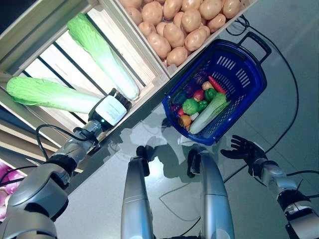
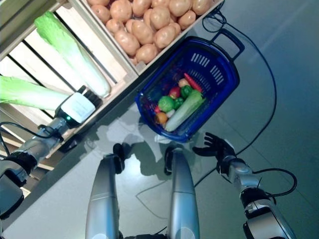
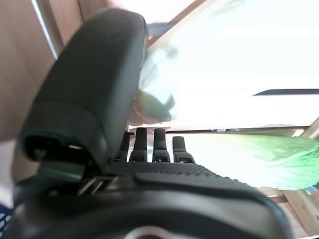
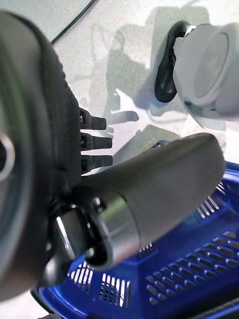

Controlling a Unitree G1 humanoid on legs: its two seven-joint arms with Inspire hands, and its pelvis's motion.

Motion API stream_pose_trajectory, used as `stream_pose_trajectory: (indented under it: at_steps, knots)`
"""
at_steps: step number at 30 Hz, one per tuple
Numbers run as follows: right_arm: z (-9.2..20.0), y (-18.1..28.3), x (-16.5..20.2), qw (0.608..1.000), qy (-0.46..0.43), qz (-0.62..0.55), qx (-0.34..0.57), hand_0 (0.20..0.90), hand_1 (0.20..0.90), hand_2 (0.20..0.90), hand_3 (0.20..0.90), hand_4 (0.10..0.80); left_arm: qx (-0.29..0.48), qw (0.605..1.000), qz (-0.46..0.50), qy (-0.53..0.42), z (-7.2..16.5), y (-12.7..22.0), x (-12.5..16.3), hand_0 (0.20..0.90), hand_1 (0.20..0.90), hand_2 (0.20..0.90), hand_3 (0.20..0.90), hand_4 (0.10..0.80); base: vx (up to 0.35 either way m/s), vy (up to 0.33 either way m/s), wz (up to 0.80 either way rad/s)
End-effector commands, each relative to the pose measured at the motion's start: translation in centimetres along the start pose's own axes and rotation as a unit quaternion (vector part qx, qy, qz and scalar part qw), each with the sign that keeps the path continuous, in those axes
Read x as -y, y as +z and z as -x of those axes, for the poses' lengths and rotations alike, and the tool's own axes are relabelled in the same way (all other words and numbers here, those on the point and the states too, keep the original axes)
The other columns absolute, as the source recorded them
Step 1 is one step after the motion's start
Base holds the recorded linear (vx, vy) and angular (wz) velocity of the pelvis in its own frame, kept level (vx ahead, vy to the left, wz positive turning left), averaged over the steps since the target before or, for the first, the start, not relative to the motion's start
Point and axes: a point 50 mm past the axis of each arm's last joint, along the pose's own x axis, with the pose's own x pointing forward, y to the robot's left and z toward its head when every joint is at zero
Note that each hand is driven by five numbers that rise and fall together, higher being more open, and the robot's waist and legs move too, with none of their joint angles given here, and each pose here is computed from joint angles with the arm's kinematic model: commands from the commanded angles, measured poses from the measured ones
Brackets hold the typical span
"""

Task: Put vegetables into the basket

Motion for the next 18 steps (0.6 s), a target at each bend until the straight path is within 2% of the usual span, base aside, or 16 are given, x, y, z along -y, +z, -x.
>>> stream_pose_trajectory:
  at_steps: [1, 4, 5, 6, 8, 12, 18]
  knots:
    - [1.2, 2.6, 3.7, 0.996, -0.055, -0.019, 0.065, 0.900, 0.900, 0.900, 0.900, 0.800, -0.148, 0.986, -0.071, 0.009, 0.2, -7.9, -1.4, 0.900, 0.900, 0.900, 0.900, 0.800, 0.000, 0.000, 0.00]
    - [1.3, 2.7, 4.0, 0.996, -0.059, -0.020, 0.066, 0.900, 0.900, 0.900, 0.900, 0.800, -0.159, 0.985, -0.065, 0.001, 0.5, -8.1, -1.1, 0.900, 0.900, 0.900, 0.900, 0.800, 0.000, 0.000, 0.00]
    - [1.3, 2.7, 4.1, 0.996, -0.059, -0.019, 0.066, 0.900, 0.900, 0.900, 0.900, 0.800, -0.164, 0.985, -0.060, -0.001, 0.6, -8.1, -1.0, 0.851, 0.851, 0.851, 0.851, 0.767, 0.000, 0.000, 0.00]
    - [1.4, 2.6, 4.1, 0.996, -0.059, -0.018, 0.066, 0.900, 0.900, 0.900, 0.900, 0.800, -0.174, 0.983, -0.052, -0.004, 0.7, -8.1, -0.9, 0.613, 0.613, 0.613, 0.613, 0.609, 0.000, 0.000, 0.00]
    - [1.3, 2.7, 4.0, 0.996, -0.059, -0.017, 0.067, 0.900, 0.900, 0.900, 0.900, 0.800, -0.191, 0.981, -0.038, -0.007, 0.9, -8.2, -0.6, 0.300, 0.300, 0.300, 0.300, 0.400, 0.000, 0.000, 0.00]
    - [1.2, 2.7, 3.8, 0.996, -0.058, -0.017, 0.069, 0.900, 0.900, 0.900, 0.900, 0.800, -0.256, 0.966, 0.014, -0.006, 1.7, -8.6, 0.1, 0.300, 0.300, 0.300, 0.300, 0.400, -0.005, -0.031, -0.01]
    - [1.1, 2.8, 3.5, 0.995, -0.059, -0.023, 0.073, 0.900, 0.900, 0.900, 0.900, 0.800, -0.295, 0.955, 0.044, -0.002, 3.0, -8.2, 1.2, 0.300, 0.300, 0.300, 0.300, 0.400, -0.008, -0.028, 0.01]
